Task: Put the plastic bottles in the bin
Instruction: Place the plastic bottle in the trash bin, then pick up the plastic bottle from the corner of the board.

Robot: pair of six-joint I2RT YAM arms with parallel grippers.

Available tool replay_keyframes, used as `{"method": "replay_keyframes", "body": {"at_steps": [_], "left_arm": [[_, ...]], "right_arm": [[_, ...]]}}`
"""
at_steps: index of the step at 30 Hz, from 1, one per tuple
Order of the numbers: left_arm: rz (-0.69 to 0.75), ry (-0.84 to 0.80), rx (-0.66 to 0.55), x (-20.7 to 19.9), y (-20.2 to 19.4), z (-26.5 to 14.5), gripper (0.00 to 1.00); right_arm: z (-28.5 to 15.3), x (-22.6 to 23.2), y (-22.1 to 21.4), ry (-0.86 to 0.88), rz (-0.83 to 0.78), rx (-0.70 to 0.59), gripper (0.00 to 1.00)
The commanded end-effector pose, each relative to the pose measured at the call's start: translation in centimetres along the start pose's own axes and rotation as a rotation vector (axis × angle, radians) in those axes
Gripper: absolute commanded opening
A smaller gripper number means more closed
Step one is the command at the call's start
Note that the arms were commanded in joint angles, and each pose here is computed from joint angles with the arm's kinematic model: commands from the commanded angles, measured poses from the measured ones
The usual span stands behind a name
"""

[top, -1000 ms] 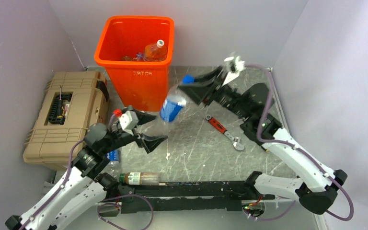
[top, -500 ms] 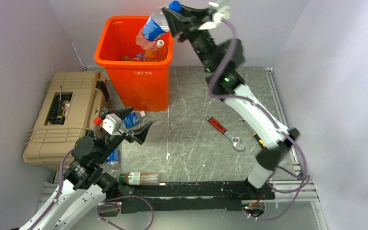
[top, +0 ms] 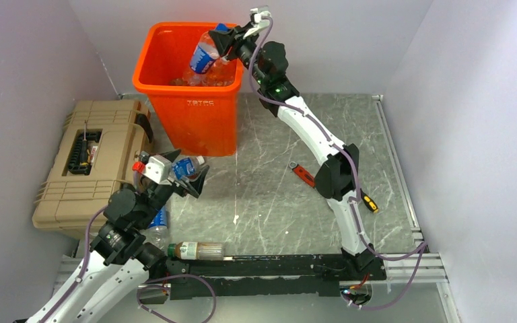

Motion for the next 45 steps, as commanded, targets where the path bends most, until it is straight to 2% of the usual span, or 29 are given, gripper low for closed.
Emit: {"method": "replay_keyframes", "body": {"at_steps": [1, 3, 4, 7, 10, 15, 18, 21, 25, 29, 31, 34, 36, 39, 42, 45], "left_arm": [[0.011, 0.074, -0.008, 1.4, 1.0, 0.0, 1.00], [0.011, 0.079, -0.007, 1.4, 1.1, 0.1, 0.99], [0.011, 0.080, -0.006, 1.5, 1.0, 0.1, 0.99], [0.014, 0.085, 0.024, 1.5, 0.5, 0.0, 0.99], [0.010, 0.124, 0.044, 2.1, 0.2, 0.0, 0.99], [-0.017, 0.281, 0.112, 4.3, -0.8, -0.3, 0.99], [-0.005, 0.315, 0.192, 4.8, -1.6, -0.5, 0.99], [-0.005, 0.247, 0.277, 3.9, -1.7, -0.4, 0.99], [-0.071, 0.259, 0.436, 3.4, -3.3, -0.8, 0.99], [-0.088, 0.359, 0.630, 4.1, -6.4, -1.8, 1.00], [-0.074, 0.318, 0.723, 3.3, -7.7, -1.9, 0.99], [-0.063, 0.149, 0.828, 1.1, -8.6, -1.7, 0.99], [-0.068, 0.148, 0.890, 0.9, -8.7, -1.9, 0.99], [-0.064, 0.252, 0.898, 2.3, -8.3, -2.4, 1.00], [-0.084, 0.346, 0.802, 3.5, -7.8, -2.6, 0.99], [-0.092, 0.399, 0.730, 4.1, -8.1, -3.2, 0.99]], "right_arm": [[0.0, 3.6, 2.3, 0.107, 0.053, 0.013, 0.33], [-0.1, 4.1, 1.9, 0.125, 0.067, 0.044, 0.62], [-0.2, 4.2, 2.1, 0.126, 0.071, 0.042, 0.72], [-0.4, 4.8, 3.6, 0.122, 0.076, 0.017, 0.93], [-0.8, 6.1, 6.2, 0.133, 0.076, -0.019, 0.99], [-3.1, 9.3, 12.5, 0.162, 0.067, -0.075, 1.00], [-6.5, 11.2, 15.8, 0.150, 0.068, -0.064, 1.00], [-12.1, 11.4, 15.1, 0.121, 0.082, -0.011, 1.00], [-21.2, 10.4, 9.7, 0.098, 0.146, 0.076, 0.99], [-27.7, 7.8, 0.4, 0.007, 0.217, 0.308, 0.98], [-30.7, 6.6, -3.6, -0.020, 0.233, 0.412, 0.97], [-34.6, 6.1, -8.5, 0.008, 0.239, 0.588, 0.95], [-37.2, 6.5, -11.6, 0.062, 0.248, 0.717, 0.94], [-40.7, 7.7, -16.1, 0.120, 0.231, 0.888, 0.92], [-43.1, 10.9, -20.3, 0.226, 0.155, 1.052, 0.91], [-44.4, 13.1, -23.7, 0.295, 0.039, 1.155, 0.91]]}}
Point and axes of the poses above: each gripper's point midway between its finger pads, its own z axis out along the fingers, its own x axis along the line the jaws close on, y = z × x, the point moved 2 cm from there along -z, back along the fingers, and after that the axes turned 10 degrees about z, right-handed, at the moved point
